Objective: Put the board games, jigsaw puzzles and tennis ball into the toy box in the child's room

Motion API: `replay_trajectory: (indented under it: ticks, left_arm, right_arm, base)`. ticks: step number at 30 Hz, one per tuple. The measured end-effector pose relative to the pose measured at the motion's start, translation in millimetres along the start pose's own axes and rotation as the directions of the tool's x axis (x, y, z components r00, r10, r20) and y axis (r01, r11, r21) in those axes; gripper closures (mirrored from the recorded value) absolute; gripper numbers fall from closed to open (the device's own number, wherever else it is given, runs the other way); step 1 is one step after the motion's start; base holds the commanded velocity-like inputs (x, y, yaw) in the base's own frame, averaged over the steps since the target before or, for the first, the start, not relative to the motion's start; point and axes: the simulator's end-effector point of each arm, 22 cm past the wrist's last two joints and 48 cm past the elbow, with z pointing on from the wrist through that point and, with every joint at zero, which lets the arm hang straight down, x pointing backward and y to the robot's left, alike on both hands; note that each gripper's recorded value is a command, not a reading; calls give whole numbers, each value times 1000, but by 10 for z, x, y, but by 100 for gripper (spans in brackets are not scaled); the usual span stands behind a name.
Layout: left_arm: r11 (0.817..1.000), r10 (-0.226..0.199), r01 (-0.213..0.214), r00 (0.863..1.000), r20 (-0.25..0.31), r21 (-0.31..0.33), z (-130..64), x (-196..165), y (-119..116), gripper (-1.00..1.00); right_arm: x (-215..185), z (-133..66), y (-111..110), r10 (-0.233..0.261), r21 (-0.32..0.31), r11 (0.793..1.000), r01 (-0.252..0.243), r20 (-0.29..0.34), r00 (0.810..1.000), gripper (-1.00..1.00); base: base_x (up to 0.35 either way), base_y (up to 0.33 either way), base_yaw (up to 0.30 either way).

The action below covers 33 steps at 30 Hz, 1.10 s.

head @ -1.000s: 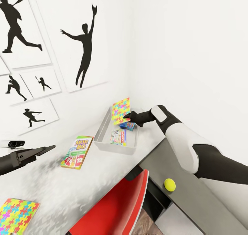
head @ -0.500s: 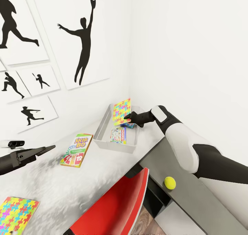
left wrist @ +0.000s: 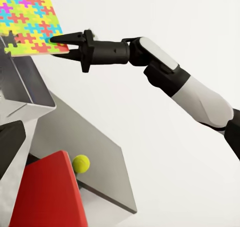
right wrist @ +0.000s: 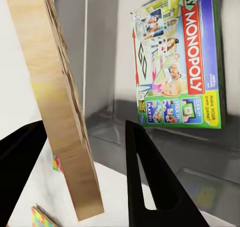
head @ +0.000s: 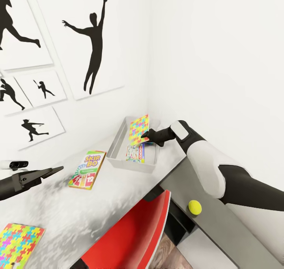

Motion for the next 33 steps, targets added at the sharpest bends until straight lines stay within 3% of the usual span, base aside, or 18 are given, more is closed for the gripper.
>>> replay_trajectory:
  ticks: [33]
  left_arm:
    - [999,-47,47,999,-13,-22,20,115,245,-100]
  right_arm:
    - [63,263,-244,27,15,1000,-27,-29,999,100]
  base:
    - [0,0,14]
